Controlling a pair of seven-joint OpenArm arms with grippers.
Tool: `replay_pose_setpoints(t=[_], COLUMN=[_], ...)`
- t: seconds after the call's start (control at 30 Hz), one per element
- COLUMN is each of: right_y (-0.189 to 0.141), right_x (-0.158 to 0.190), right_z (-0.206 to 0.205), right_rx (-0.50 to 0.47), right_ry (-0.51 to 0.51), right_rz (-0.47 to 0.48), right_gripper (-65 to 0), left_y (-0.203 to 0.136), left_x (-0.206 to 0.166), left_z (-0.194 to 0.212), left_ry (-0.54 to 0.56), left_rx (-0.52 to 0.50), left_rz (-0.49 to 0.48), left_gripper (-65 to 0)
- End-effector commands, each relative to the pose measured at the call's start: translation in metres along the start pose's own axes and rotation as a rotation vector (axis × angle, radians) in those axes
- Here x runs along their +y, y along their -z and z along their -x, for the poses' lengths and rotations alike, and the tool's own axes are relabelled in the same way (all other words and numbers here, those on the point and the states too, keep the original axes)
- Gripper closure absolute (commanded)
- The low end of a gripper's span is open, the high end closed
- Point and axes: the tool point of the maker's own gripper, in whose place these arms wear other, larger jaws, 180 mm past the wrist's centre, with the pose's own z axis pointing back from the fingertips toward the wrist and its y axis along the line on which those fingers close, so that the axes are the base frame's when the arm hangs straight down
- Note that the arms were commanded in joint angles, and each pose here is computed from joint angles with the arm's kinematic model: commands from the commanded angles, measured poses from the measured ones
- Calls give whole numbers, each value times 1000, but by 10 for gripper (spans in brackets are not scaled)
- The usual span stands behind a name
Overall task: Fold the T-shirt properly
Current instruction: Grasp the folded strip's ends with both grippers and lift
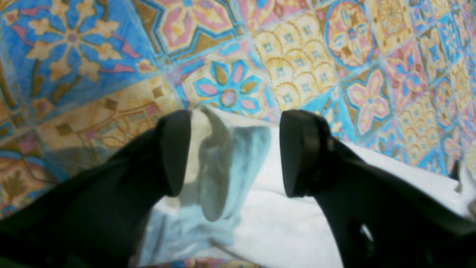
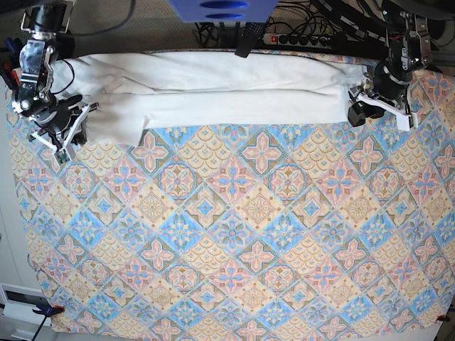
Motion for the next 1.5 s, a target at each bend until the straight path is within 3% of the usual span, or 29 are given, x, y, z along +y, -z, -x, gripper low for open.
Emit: replay_pose_setpoints(t=[0.0,0.1,0.23,0.47,0.53,0.67,0.77,0.93,1.17,1.33,1.47], right_y=[-14,-41,-66,-73,-68,-68,-71,-77,-77,-76,-74], right_x=[-1,10,22,43,54,51,44,29,28,29,28], right_z=[-10,-12,6,43,50,80,85,85,85,83,79], right_rx=[-41,-79,-54,46,90,267,293,289,289,284,274], right_ry=[-18,-21,-3,-3,-43,-130,-138,-110,-110,-109,-112], right_rz=[4,-7,-27,-76,-97,-64,-26,23,25,22,24], right_gripper=[-2,-2,-2,-12,-50,-195,-266,-268,-268,-268,-268], left_y=[-3,-3,-3,-3,-3,-4,-6,-11,-18,-11,7], left_x=[-2,-2,-1,0,0,3,7,18,31,16,28], left_z=[-12,-12,-12,-13,-13,-18,-10,-7,-4,8,33], left_ry=[17,17,19,23,25,71,114,173,231,284,235], left_rx=[-33,-34,-35,-34,-34,-19,69,164,262,306,397], left_rz=[9,11,6,4,3,1,-2,-27,-58,16,10], left_gripper=[-376,-376,-376,-376,-376,-381,-382,-387,-536,-541,-541])
